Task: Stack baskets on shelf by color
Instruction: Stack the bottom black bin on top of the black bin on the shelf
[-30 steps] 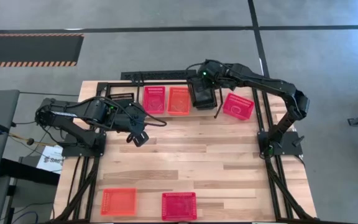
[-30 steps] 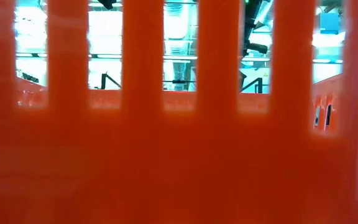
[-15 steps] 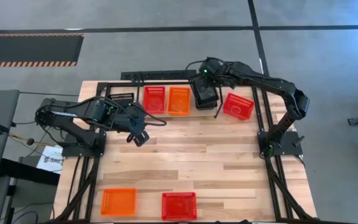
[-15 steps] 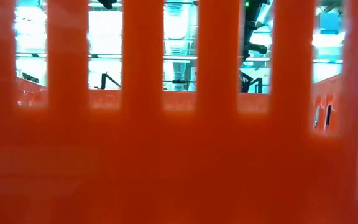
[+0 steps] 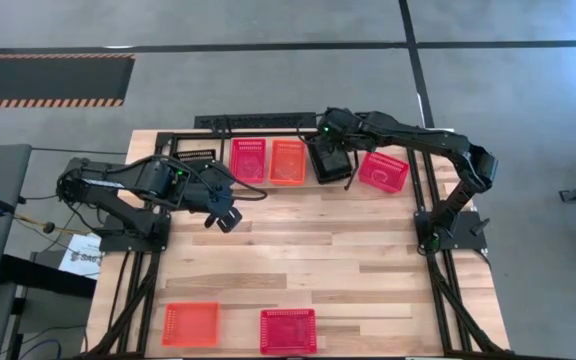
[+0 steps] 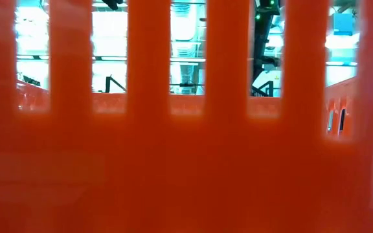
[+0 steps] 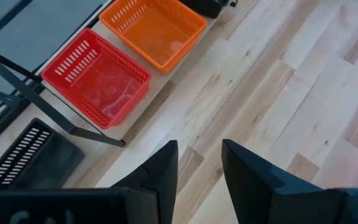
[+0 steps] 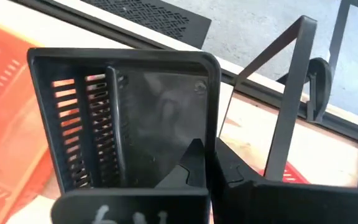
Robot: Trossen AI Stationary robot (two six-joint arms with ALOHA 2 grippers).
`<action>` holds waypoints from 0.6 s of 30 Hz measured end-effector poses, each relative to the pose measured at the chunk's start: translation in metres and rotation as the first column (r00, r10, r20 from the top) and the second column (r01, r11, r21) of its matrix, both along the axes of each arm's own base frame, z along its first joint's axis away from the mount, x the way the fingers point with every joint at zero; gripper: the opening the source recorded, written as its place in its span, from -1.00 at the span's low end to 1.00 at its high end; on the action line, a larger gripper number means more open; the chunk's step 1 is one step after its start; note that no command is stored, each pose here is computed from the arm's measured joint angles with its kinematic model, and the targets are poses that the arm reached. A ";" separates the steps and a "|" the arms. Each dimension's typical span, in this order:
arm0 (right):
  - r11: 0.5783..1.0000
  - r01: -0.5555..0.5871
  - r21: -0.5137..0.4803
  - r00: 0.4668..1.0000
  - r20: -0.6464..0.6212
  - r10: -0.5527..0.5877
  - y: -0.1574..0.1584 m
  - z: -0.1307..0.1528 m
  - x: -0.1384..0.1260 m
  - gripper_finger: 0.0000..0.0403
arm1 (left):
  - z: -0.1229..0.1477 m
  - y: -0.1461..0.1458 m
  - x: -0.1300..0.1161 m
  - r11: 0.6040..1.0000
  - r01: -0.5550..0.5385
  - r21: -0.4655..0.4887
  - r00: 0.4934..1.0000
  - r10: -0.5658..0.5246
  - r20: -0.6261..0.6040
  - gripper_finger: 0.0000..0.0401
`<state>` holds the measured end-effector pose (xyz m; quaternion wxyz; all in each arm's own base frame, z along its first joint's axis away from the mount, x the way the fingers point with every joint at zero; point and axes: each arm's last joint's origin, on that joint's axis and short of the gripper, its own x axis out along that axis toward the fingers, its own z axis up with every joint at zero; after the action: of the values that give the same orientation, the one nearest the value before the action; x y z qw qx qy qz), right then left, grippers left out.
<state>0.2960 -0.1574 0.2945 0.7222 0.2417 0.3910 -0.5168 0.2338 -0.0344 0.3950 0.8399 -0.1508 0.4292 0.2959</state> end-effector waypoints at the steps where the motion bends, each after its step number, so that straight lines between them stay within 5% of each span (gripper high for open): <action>1: 1.000 0.003 -0.001 1.000 0.006 -0.003 0.000 0.000 0.000 -0.99 | 0.000 0.000 0.000 1.000 0.000 0.000 1.000 0.000 0.000 -0.43; 18: 0.999 -0.003 0.047 0.998 0.059 0.000 0.003 0.000 0.003 -0.98 | 0.000 0.000 0.000 1.000 -0.017 -0.010 1.000 0.017 0.008 -0.43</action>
<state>0.2993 -0.1547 0.2945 0.7278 0.2733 0.3818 -0.4998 0.2338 -0.0344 0.3950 0.8383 -0.1600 0.4260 0.3002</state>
